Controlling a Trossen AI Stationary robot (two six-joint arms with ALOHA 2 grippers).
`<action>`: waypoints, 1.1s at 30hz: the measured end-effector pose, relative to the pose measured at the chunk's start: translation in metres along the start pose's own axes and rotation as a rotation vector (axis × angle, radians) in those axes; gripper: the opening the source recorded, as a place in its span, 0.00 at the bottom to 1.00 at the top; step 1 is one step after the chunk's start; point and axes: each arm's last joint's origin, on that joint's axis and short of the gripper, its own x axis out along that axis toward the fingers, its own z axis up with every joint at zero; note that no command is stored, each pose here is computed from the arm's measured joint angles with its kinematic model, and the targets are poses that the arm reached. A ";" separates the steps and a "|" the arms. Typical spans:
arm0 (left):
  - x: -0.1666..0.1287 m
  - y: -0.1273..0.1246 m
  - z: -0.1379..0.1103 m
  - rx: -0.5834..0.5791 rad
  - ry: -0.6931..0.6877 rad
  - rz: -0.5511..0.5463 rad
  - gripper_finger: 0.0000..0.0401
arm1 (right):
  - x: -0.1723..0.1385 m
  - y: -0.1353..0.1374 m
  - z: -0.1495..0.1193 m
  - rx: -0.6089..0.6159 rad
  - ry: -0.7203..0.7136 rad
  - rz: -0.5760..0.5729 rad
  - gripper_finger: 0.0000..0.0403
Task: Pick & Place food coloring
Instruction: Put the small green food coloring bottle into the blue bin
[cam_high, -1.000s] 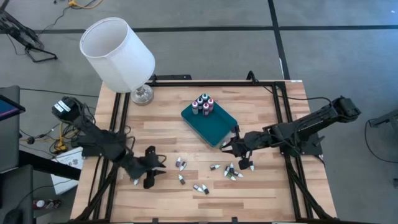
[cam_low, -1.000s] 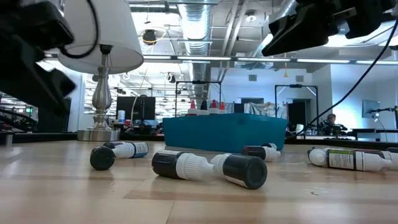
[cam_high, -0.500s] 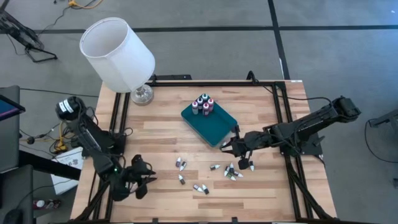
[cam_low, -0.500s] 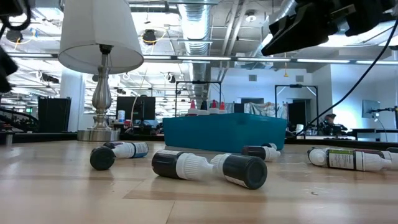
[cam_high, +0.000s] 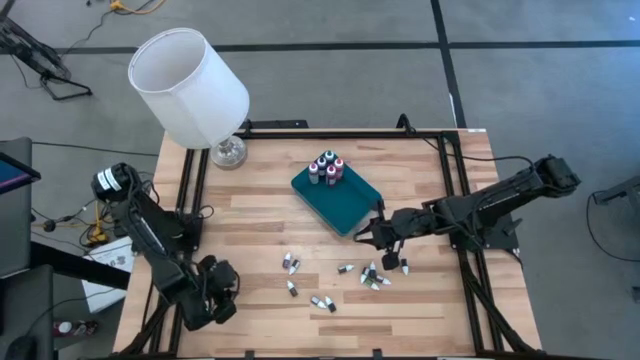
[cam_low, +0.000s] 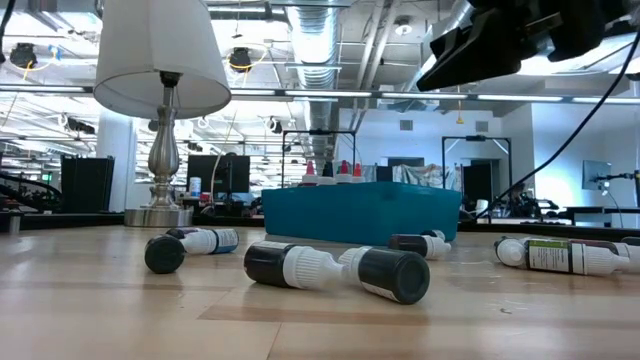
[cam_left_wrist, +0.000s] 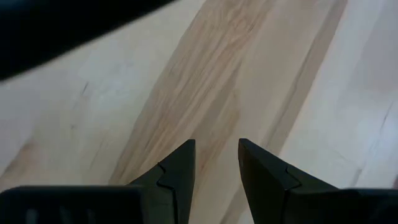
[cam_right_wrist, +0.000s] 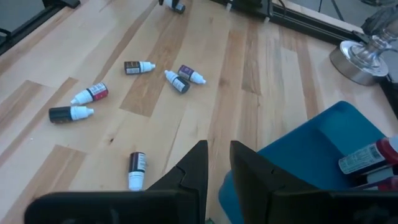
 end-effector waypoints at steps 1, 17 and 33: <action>-0.003 -0.002 0.001 0.004 0.011 0.011 0.28 | 0.000 -0.001 0.000 0.002 0.001 -0.003 0.15; -0.016 0.003 0.002 -0.074 0.162 0.166 0.28 | 0.000 -0.002 -0.001 0.012 0.003 -0.005 0.15; -0.003 0.017 -0.005 -0.086 0.190 0.200 0.28 | 0.000 -0.002 -0.001 0.032 0.003 -0.005 0.15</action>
